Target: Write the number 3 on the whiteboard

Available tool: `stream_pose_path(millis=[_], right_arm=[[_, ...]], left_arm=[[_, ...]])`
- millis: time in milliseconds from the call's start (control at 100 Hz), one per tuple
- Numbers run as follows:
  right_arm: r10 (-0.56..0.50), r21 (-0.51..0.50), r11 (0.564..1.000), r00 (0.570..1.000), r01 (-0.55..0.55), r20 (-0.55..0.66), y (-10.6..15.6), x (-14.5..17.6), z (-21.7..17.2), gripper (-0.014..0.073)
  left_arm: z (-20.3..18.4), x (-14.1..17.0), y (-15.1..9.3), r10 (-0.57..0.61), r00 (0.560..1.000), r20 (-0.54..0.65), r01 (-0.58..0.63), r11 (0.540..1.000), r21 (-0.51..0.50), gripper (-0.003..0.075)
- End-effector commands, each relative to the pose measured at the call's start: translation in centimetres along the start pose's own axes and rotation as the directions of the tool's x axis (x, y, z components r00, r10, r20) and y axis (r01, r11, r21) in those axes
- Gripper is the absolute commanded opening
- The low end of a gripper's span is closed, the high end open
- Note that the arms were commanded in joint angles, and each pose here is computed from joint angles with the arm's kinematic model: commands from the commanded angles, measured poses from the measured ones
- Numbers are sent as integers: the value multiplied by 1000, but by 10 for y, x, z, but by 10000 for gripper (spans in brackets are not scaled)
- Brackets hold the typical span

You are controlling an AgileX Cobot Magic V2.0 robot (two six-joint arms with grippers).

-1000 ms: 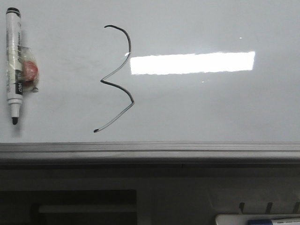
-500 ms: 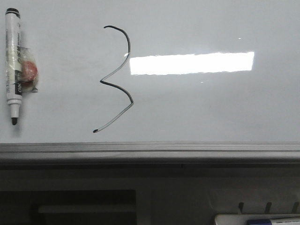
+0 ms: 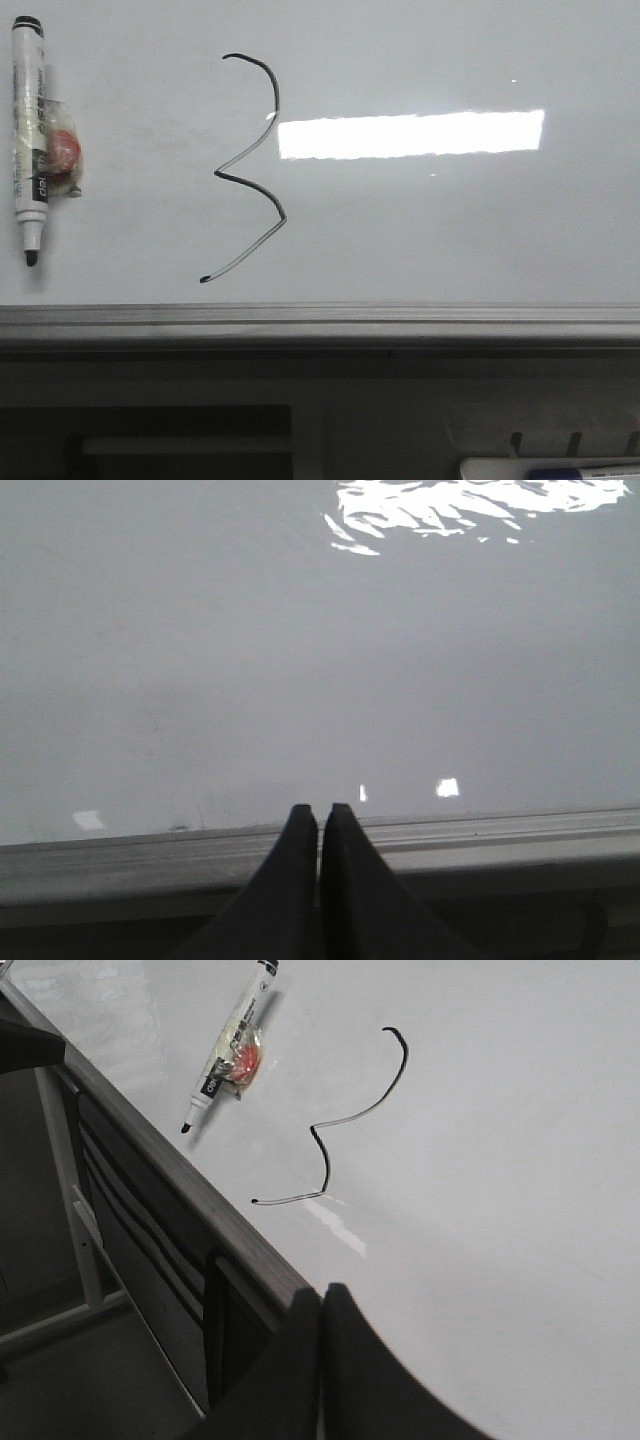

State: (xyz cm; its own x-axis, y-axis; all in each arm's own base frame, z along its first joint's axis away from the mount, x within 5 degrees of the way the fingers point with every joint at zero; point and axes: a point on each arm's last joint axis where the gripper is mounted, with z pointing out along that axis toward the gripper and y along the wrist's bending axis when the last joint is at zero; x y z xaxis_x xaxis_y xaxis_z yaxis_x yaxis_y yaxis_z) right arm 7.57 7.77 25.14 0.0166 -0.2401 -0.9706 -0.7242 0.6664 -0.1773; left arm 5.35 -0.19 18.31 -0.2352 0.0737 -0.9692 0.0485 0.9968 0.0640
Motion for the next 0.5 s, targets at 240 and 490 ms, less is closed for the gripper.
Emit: stream_pose_path(millis=[240, 490], right_arm=[[-5, 48, 999, 997, 1, 82, -6, -13, -1, -61], [-14, 50, 999, 996, 10, 83, -6, -14, -1, -61]], left_arm=[[-1, -3, 0, -13, 997, 72, 14, 1000, -4, -20], [-1, -3, 0, -13, 997, 72, 14, 1000, -4, -20]])
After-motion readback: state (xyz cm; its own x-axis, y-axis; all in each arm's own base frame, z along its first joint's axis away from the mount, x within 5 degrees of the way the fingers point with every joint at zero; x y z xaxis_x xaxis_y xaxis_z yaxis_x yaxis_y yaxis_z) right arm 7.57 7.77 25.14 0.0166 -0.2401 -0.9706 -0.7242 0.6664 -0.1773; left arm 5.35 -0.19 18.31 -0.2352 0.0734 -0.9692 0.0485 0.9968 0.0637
